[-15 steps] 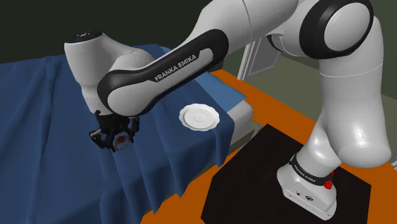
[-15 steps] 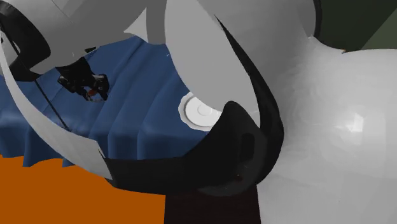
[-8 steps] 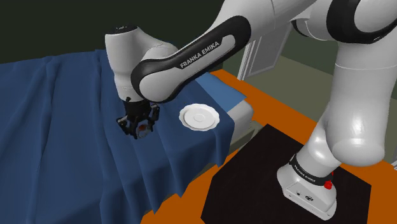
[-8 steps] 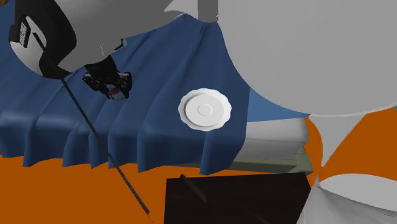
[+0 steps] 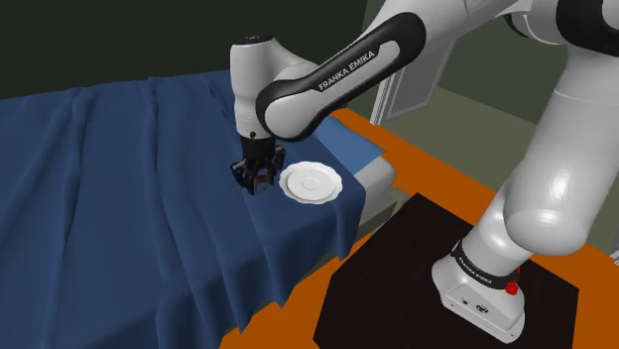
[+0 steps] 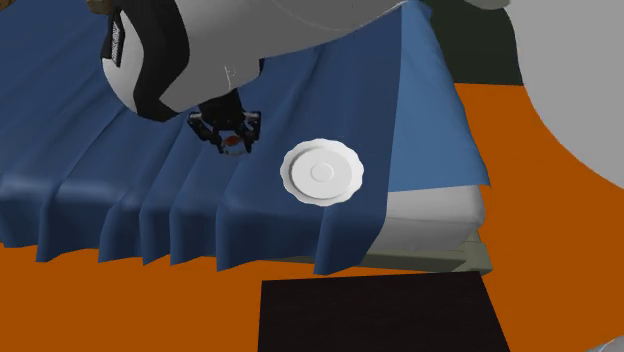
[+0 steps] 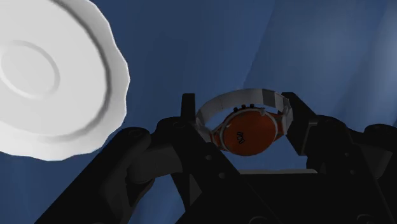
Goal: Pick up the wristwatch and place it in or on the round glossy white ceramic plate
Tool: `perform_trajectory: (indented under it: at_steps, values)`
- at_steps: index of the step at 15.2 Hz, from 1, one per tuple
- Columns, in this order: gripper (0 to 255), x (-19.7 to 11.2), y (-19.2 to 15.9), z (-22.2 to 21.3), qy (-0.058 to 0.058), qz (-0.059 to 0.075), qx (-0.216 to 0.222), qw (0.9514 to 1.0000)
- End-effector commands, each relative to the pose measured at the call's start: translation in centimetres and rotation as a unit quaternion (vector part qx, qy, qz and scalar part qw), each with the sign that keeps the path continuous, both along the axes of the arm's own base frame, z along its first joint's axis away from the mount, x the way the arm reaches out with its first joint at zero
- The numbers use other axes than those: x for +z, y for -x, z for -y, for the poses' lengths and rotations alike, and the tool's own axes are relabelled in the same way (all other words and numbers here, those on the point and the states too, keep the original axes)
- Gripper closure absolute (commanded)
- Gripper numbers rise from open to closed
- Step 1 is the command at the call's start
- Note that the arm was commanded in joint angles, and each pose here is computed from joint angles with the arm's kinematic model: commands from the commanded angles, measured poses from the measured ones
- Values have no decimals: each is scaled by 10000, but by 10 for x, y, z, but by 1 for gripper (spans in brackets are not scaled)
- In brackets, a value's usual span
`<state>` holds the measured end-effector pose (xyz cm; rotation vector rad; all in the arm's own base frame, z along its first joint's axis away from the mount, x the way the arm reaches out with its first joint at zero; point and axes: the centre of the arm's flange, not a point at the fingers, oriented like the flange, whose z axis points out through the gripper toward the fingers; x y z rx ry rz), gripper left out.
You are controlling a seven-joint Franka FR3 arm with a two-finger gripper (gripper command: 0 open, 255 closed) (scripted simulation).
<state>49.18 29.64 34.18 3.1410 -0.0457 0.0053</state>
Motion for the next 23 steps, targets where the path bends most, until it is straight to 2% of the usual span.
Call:
perform_trajectory:
  at_steps: [1, 14, 23]
  values:
    - [255, -1, 1, 25, -2, 0, 6, 10000]
    - [255, -1, 0, 196, -2, 0, 6, 10000]
    - [255, -49, 0, 196, -2, 0, 6, 10000]
